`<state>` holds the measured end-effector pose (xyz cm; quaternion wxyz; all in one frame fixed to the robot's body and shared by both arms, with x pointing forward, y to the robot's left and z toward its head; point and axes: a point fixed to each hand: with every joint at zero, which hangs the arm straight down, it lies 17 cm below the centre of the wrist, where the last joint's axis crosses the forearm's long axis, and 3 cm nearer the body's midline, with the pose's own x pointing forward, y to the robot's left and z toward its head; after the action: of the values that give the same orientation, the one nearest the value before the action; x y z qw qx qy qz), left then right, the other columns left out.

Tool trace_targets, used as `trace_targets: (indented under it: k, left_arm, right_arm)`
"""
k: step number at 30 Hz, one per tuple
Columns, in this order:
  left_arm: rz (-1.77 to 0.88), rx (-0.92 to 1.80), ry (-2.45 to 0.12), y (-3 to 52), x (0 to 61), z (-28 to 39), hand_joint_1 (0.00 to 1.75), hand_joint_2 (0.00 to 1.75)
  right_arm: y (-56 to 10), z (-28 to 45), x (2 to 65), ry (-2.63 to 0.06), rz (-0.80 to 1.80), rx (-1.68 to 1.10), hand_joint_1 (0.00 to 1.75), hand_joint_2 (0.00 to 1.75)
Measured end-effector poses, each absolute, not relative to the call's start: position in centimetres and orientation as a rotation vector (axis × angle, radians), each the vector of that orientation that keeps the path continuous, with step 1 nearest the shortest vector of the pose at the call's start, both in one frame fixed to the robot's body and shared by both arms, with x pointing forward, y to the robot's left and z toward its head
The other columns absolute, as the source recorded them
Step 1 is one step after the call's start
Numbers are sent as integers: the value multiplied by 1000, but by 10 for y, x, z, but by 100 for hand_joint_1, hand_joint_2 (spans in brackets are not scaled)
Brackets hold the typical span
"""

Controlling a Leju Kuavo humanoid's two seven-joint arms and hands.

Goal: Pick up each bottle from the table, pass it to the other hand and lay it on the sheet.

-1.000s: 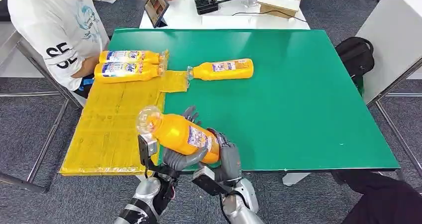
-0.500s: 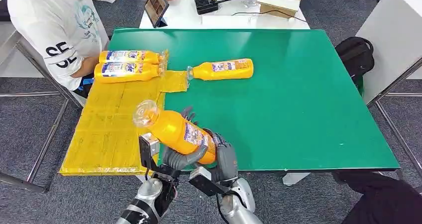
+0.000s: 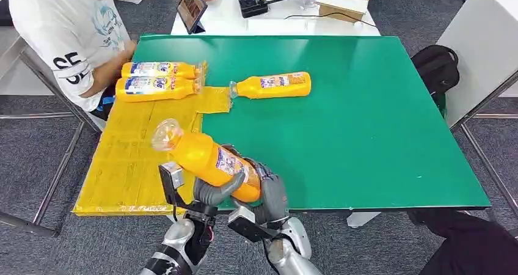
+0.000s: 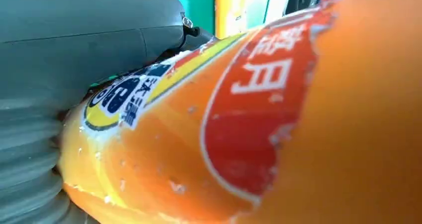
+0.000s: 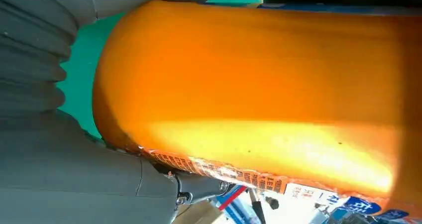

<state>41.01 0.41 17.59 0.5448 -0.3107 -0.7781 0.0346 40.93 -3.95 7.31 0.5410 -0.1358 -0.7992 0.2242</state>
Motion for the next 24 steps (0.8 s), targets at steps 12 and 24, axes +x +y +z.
trace_targets:
  k: [12,24]
  left_arm:
    - [87,-686,-1885,12,412,180,175,175]
    - [-56,-88,-2157,55,430,216,175,175]
  right_arm:
    - [-35,76,411,-1909,548,-313,0,175]
    - [-3,82,403,-1901,569,-57,0,0]
